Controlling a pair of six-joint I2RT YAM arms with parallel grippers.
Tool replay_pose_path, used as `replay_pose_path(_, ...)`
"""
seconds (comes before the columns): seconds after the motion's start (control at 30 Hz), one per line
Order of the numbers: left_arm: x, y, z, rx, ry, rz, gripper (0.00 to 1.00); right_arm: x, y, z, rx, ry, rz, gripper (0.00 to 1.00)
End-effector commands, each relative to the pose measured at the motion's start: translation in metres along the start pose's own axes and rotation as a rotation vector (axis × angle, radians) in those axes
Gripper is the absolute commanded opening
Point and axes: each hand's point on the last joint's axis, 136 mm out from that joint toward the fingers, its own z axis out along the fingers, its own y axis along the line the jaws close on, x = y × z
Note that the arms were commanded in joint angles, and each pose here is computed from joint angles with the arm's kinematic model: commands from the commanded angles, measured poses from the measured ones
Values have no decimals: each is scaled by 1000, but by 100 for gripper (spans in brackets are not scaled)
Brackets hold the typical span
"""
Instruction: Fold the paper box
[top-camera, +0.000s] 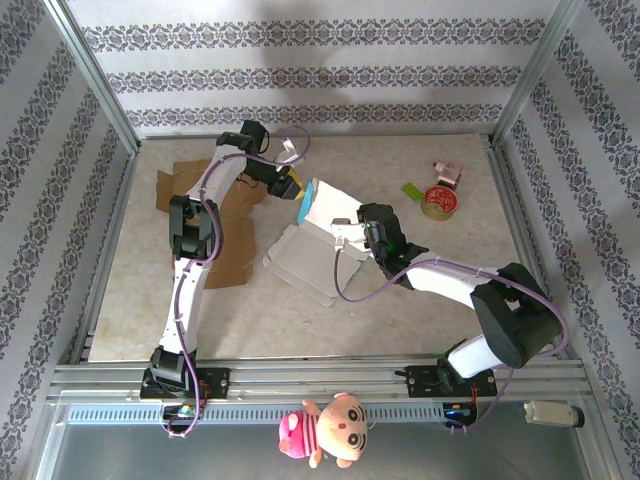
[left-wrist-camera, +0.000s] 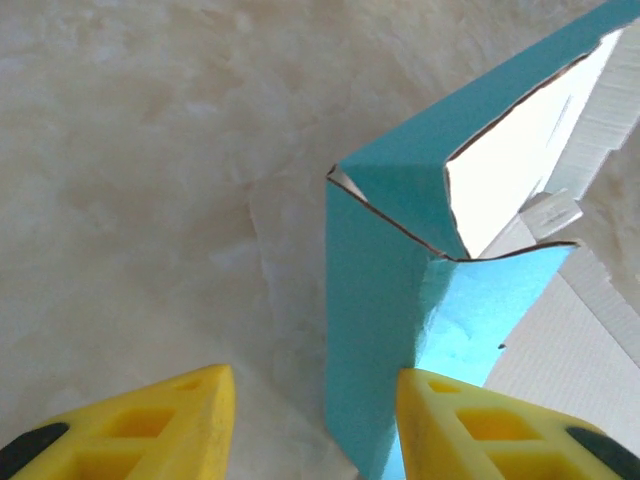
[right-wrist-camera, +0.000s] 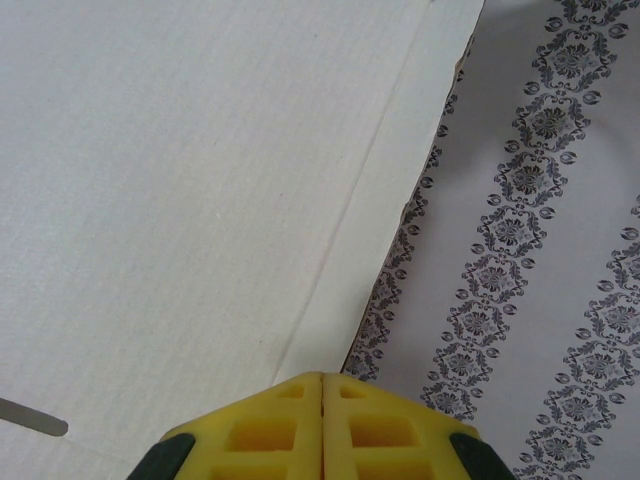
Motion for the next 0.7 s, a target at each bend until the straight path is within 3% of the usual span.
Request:
replay_pose_path(0.0, -7, -24, 6, 96, -21, 13, 45, -7, -5, 1, 17, -15, -4, 8)
replay_pose_path(0.17, -7, -26, 5, 100, -17, 9, 42, -8, -6, 2, 19, -15, -5, 8)
replay_pose_path(0.3, -4, -32, 2, 116, -4, 15, 33, -8, -8, 2, 22, -14, -4, 8)
replay_pose_path(0.67, 0, -43, -3, 143, 17, 21, 31, -10, -8, 4, 20, -17, -12, 9)
